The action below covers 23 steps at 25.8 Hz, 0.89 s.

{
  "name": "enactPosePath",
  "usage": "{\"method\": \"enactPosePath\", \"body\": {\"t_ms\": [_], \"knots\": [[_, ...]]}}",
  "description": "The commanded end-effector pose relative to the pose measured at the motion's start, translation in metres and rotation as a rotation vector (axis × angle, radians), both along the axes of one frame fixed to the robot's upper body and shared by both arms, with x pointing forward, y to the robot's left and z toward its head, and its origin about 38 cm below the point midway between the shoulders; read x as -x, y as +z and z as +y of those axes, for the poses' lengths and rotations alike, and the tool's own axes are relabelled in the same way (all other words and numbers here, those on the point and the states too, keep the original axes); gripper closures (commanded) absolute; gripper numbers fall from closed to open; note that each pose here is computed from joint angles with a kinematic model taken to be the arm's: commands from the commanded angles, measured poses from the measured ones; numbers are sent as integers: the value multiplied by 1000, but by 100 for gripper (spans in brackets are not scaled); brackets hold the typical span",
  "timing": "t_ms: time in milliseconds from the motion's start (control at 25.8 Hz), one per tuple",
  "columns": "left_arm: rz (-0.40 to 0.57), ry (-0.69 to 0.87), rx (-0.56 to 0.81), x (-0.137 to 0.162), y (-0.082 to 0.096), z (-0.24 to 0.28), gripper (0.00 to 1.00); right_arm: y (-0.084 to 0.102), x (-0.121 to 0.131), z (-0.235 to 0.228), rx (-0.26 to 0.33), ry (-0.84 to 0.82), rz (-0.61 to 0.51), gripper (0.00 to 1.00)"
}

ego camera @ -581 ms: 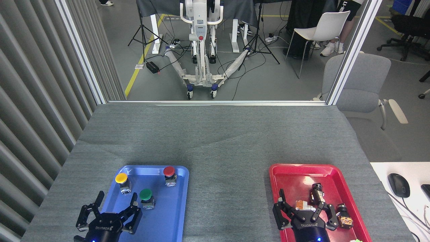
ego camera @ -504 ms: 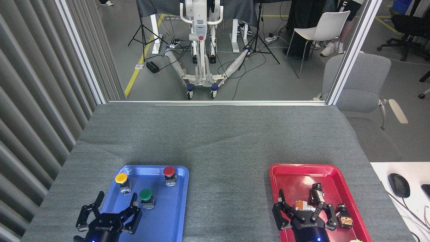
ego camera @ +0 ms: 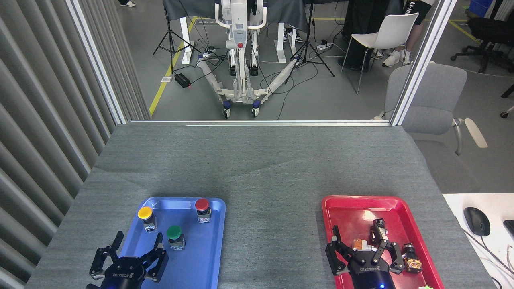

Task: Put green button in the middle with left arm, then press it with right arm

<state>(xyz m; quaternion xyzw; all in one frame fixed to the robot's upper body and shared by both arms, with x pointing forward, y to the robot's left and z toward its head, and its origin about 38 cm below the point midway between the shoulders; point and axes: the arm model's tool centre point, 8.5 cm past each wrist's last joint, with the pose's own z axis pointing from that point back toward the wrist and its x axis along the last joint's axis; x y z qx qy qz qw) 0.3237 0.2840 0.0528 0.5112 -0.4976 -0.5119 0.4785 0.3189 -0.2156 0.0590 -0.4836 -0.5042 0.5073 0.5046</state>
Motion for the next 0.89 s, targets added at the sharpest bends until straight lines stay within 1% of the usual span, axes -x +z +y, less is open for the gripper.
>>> {"method": "enactPosePath", "body": {"t_ms": [0,310,465,853], "knots": [[7,0,2,0,-2,1,1,0,0,0,5,6,-4,1],[10,-4,10,0,-3,-2,1,0,0,2,0,15,-6,1],[33,-71,21,2,-11,-12,1,0,0,1,5,18,-6,1],[82,-89,20,5,-29,-19,1,-1,0,0,7,23,-6,1]]}}
